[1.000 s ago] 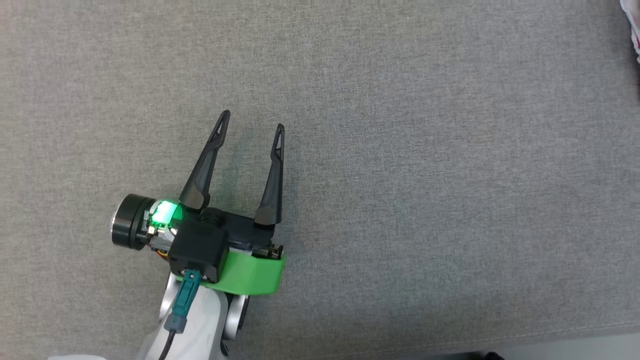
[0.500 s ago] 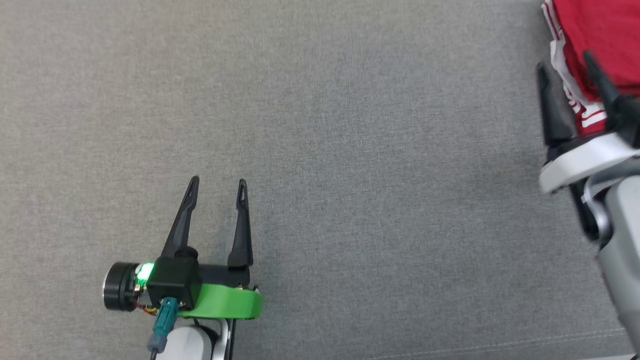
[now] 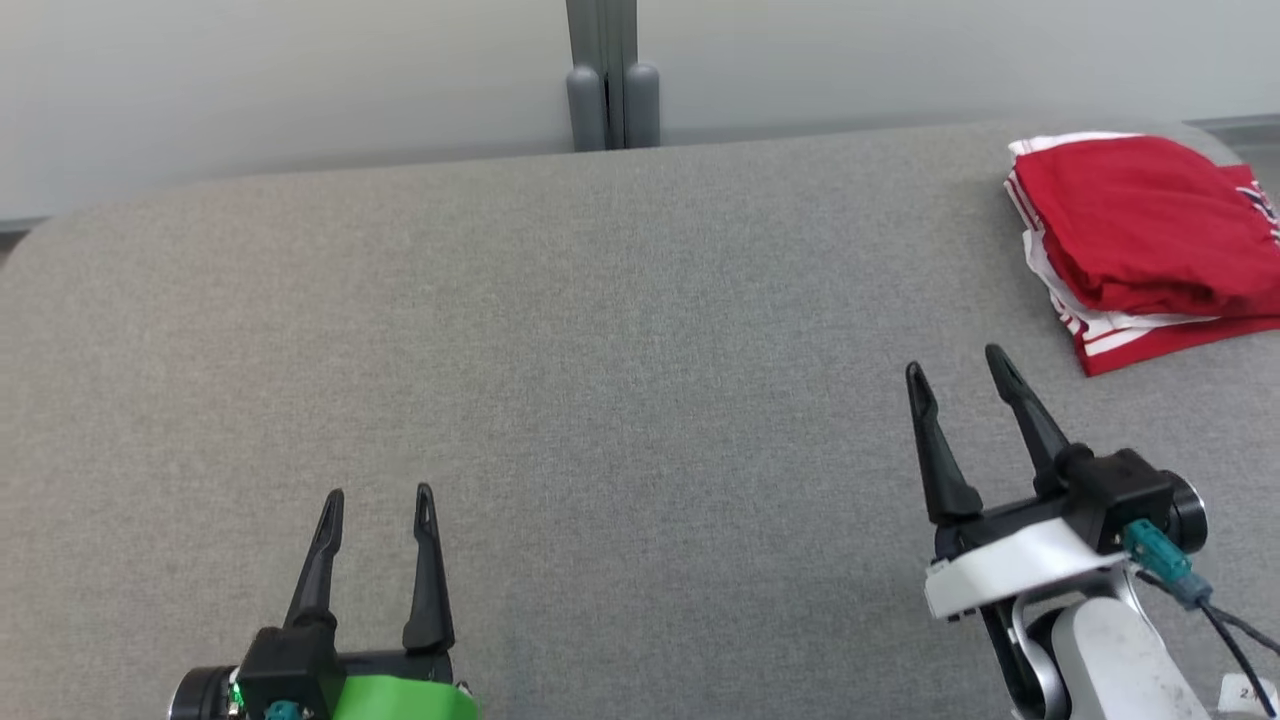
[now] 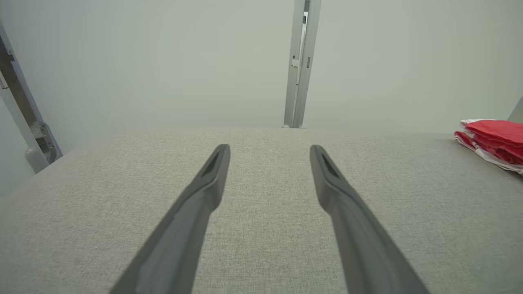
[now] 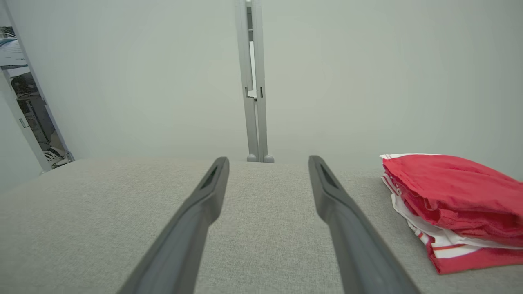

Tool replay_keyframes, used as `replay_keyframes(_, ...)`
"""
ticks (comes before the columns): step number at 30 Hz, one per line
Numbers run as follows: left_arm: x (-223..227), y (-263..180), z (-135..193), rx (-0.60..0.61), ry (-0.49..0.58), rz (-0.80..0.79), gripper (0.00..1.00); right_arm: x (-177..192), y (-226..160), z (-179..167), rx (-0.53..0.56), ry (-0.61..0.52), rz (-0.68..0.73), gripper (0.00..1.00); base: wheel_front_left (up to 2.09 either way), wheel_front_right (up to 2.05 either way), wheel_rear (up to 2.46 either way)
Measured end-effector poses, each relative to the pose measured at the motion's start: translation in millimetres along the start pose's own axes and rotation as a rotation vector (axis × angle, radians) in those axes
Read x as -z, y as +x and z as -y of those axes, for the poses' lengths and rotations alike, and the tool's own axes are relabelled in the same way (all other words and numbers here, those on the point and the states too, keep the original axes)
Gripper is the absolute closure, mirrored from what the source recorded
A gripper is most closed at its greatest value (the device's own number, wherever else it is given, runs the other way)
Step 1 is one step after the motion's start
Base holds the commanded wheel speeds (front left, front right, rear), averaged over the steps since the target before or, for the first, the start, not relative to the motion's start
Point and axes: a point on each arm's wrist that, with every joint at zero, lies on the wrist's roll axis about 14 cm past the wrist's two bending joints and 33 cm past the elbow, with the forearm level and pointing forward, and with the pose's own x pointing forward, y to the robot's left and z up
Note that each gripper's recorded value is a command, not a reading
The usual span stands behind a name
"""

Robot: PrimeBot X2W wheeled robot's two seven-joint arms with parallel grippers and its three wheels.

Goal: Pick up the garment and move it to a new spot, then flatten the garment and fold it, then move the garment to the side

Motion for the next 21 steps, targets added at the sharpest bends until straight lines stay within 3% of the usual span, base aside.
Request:
replay_keyframes(12,-13.4,-40.6,-4.4,-0.004,0.014,0.037,0.0,10.4,-65.6,-12.1,0.044,0.035,-0.054,0.0,0.0,0.0,0.0)
replay_keyframes(21,-16.1,-43.3,-1.6,0.008,0.036,0.048,0.0,6.5,-72.8,-16.4,0.043,0.045,-0.042,0.0,0.0,0.0,0.0)
